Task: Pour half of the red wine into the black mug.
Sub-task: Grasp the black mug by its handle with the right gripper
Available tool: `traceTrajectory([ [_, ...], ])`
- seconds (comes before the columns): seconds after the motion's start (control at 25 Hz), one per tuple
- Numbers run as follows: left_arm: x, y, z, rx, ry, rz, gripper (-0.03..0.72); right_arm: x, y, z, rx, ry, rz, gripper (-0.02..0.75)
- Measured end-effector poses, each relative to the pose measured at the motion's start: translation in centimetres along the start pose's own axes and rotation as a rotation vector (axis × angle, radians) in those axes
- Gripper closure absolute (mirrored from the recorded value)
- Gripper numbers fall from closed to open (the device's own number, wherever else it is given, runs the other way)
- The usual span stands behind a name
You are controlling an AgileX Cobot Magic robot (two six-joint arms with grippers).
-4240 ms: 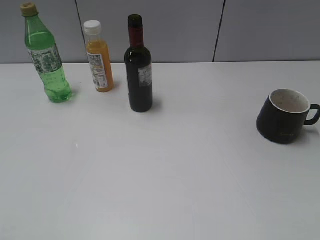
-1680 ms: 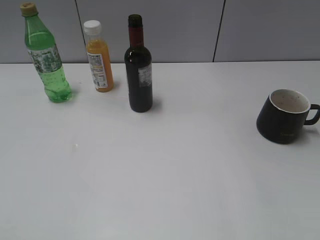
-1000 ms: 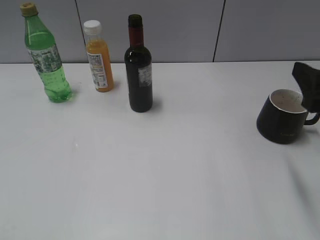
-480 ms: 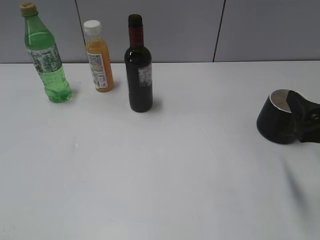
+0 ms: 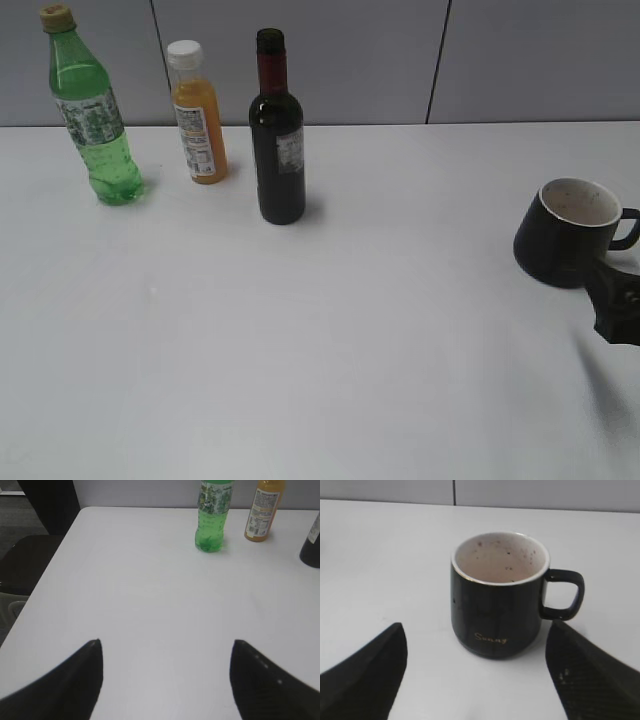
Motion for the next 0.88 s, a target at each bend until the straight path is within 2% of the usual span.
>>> traceTrajectory([
  [0.2,0.0,0.0,0.0,0.0,0.0,0.0,0.099,-1.8,0.3,-0.5,0.018,-0.009,-0.033,0.076],
  [0.48,0.0,0.0,0.0,0.0,0.0,0.0,0.099,-4.8,-0.1,0.2,-0.021,0.007,-0.076,0.076],
  [0.68,0.0,0.0,0.0,0.0,0.0,0.0,0.099,-7.2,-0.8,0.3,-0.036,0.024,-0.044,0.076],
  [0.88,0.0,0.0,0.0,0.0,0.0,0.0,0.099,-8.2,-2.9,-0.6,-0.016,0.021,0.022,0.076],
])
Point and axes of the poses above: a point on each arm's last joint axis where the gripper is mounted, y pointing back along that axis away from the gripper, x along the wrist's bending axis when the last joint is at zero, z = x × y, the point moved 4 cm from there along -y, pointing out along that axis toward the gripper, and after that the axes turned 3 degrees about y, right-handed, at the moved point
